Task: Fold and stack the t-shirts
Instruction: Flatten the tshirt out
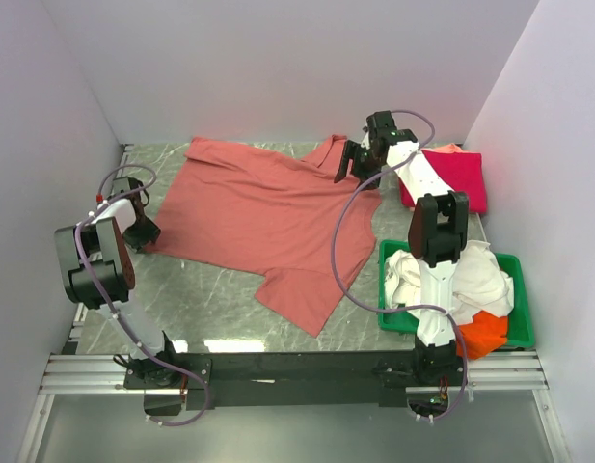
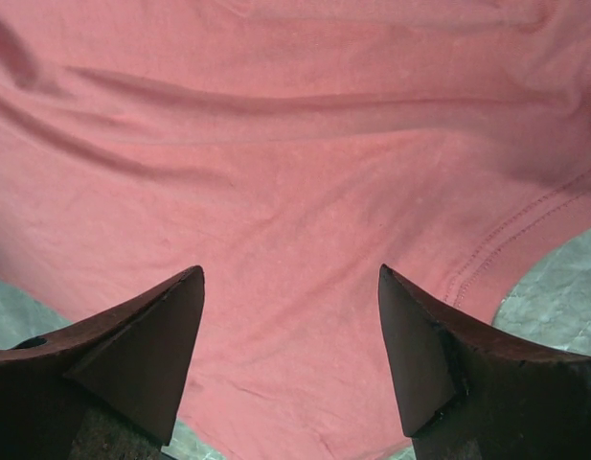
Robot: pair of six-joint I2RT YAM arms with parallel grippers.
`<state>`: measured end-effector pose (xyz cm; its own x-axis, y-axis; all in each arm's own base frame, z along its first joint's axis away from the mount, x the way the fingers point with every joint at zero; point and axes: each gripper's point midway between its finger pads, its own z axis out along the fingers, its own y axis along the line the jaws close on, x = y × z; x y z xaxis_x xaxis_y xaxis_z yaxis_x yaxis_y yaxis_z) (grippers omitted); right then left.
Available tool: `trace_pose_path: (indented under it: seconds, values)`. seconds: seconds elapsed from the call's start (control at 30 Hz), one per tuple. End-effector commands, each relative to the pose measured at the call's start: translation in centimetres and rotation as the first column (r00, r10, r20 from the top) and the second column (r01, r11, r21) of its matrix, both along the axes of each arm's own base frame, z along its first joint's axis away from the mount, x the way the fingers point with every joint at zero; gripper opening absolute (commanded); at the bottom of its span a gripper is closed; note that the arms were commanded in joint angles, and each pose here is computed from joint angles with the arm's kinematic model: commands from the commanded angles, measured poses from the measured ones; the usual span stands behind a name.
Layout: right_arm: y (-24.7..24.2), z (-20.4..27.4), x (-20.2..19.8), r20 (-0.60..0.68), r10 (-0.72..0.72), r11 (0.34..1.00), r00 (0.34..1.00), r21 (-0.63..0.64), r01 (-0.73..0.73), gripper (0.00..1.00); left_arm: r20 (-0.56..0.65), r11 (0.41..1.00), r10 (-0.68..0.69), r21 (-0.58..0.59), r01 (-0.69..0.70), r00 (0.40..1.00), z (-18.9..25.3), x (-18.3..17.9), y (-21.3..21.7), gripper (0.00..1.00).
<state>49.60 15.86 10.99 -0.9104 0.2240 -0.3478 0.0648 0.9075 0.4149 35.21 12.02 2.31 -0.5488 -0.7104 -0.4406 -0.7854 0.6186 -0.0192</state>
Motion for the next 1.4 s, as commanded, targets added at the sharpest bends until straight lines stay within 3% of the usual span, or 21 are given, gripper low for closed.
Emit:
trace_pose_path:
  seconds: [0.0,0.17,0.33,0.57,0.97,1.37]
  values:
    - [0.3,3.9,0.0,0.084,0.015,1.0,0.996,-0.004,-0.015,0.79,0.014,1.0,-0.004,-0.003,0.004,1.0,-0.5,0.3,0.2,0.48]
    - [0.4,3.7,-0.2,0.073,0.018,1.0,0.997,-0.012,-0.018,0.79,-0.014,1.0,-0.004,-0.007,0.004,1.0,-1.3,-0.1,0.2,0.45]
    - [0.5,4.4,-0.7,0.088,0.025,0.999,0.996,-0.046,-0.021,0.79,-0.028,1.0,-0.01,-0.01,0.01,1.0,-1.7,-0.6,0.1,0.32]
    - [2.7,4.5,-3.3,0.087,0.108,0.991,0.99,-0.086,-0.1,0.79,-0.02,0.999,-0.03,-0.014,0.03,0.999,-1.4,-1.0,-0.2,0.32]
    - [6.3,2.1,-14.5,0.005,0.255,0.956,0.967,-0.151,-0.251,0.79,0.031,0.998,-0.059,-0.024,0.06,0.998,-0.7,-1.1,-0.7,0.36]
    - [8.6,-0.2,-26.4,-0.054,0.403,0.908,0.914,-0.104,-0.407,0.79,0.065,0.995,-0.093,-0.038,0.096,0.993,-0.5,-1.4,-0.9,0.04]
